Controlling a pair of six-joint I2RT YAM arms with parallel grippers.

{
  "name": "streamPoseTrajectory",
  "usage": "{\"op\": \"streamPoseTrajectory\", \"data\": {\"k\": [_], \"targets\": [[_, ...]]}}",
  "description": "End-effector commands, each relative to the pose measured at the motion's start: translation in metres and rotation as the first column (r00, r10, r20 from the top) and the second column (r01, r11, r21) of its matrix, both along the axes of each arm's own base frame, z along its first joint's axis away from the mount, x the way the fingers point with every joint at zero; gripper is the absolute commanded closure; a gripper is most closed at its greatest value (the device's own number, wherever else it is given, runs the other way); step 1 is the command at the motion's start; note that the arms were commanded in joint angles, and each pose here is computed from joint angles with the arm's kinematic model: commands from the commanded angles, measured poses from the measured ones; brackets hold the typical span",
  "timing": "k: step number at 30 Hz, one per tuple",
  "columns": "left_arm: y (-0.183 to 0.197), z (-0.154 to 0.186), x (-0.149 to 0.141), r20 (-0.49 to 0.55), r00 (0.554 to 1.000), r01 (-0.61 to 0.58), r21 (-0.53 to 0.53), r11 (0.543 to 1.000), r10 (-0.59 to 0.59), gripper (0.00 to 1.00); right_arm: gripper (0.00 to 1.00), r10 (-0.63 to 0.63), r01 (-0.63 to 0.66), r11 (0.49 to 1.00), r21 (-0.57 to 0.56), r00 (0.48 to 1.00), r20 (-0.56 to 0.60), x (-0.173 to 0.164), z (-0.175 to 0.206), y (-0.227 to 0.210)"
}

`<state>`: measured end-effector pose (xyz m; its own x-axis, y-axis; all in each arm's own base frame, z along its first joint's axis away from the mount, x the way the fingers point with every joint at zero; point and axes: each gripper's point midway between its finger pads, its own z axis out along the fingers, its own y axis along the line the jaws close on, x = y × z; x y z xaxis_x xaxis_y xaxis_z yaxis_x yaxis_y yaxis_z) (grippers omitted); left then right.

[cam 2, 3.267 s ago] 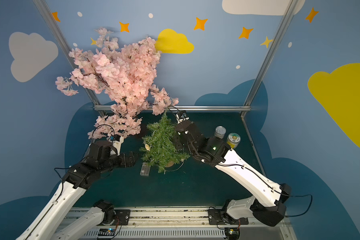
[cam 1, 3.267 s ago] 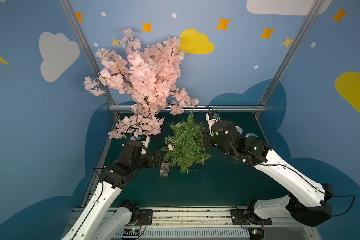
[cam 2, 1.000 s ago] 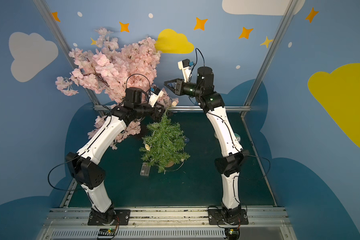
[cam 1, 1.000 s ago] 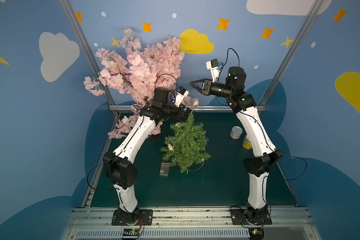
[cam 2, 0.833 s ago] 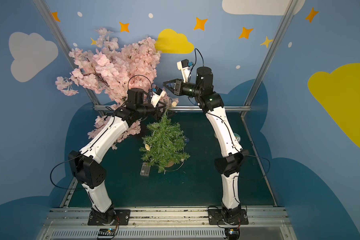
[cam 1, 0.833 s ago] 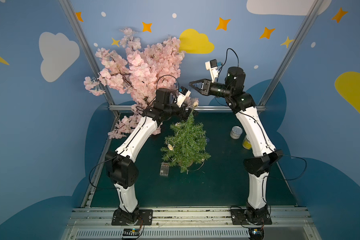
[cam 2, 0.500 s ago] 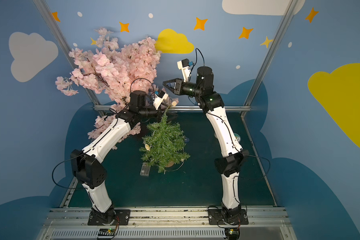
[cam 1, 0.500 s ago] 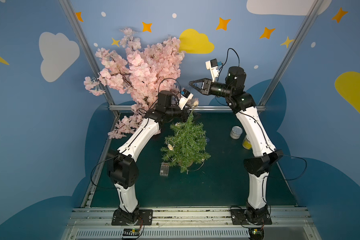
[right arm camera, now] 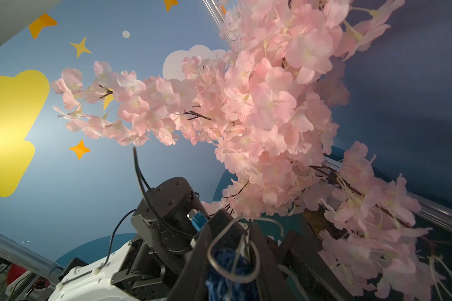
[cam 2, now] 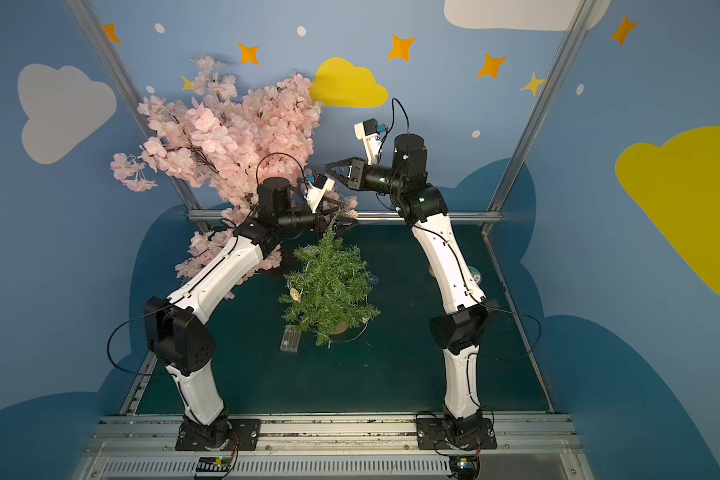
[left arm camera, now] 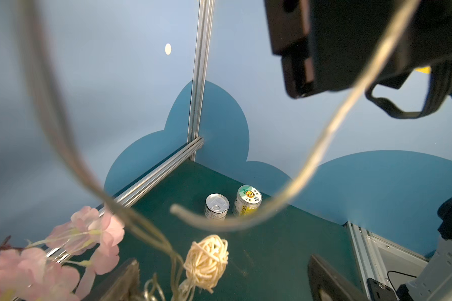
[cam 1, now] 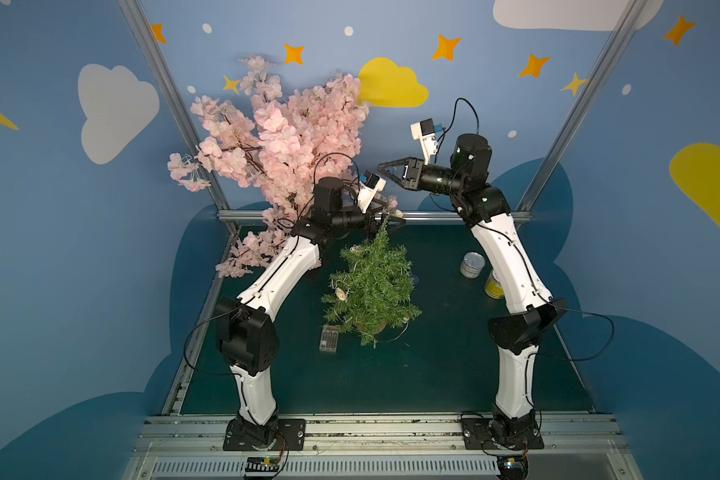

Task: Remove string lights from the small christmas tree
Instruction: Remove the light string from the Christmas tree.

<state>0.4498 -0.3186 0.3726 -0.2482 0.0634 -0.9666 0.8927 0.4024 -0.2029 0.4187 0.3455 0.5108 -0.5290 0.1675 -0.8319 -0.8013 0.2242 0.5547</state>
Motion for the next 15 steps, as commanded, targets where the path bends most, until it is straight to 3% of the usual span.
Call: {"op": "streamPoseTrajectory", "data": {"k": [1, 5, 9, 15], "targets": [[-0.001, 0.001, 0.009, 0.008, 1.000, -0.015, -0.010, 1.000, 0.015, 0.00, 0.80, 0.029, -0.032, 0.999, 0.044, 0.998, 0.057, -0.021, 0.029, -0.006], [0.000, -0.003, 0.017, 0.005, 0.999, -0.043, 0.000, 0.999, 0.043, 0.00, 0.80, 0.044, -0.047, 0.997, 0.057, 0.997, 0.056, -0.026, 0.034, -0.007], [-0.003, 0.006, 0.014, 0.010, 1.000, -0.017, -0.066, 0.998, 0.018, 0.00, 0.80, 0.048, -0.051, 0.996, 0.066, 0.998, 0.052, -0.029, 0.034, -0.007], [-0.004, 0.015, 0.009, 0.007, 1.000, 0.009, -0.107, 0.994, -0.008, 0.07, 0.80, 0.051, -0.053, 0.997, 0.062, 0.998, 0.044, -0.031, 0.031, -0.007]]}}
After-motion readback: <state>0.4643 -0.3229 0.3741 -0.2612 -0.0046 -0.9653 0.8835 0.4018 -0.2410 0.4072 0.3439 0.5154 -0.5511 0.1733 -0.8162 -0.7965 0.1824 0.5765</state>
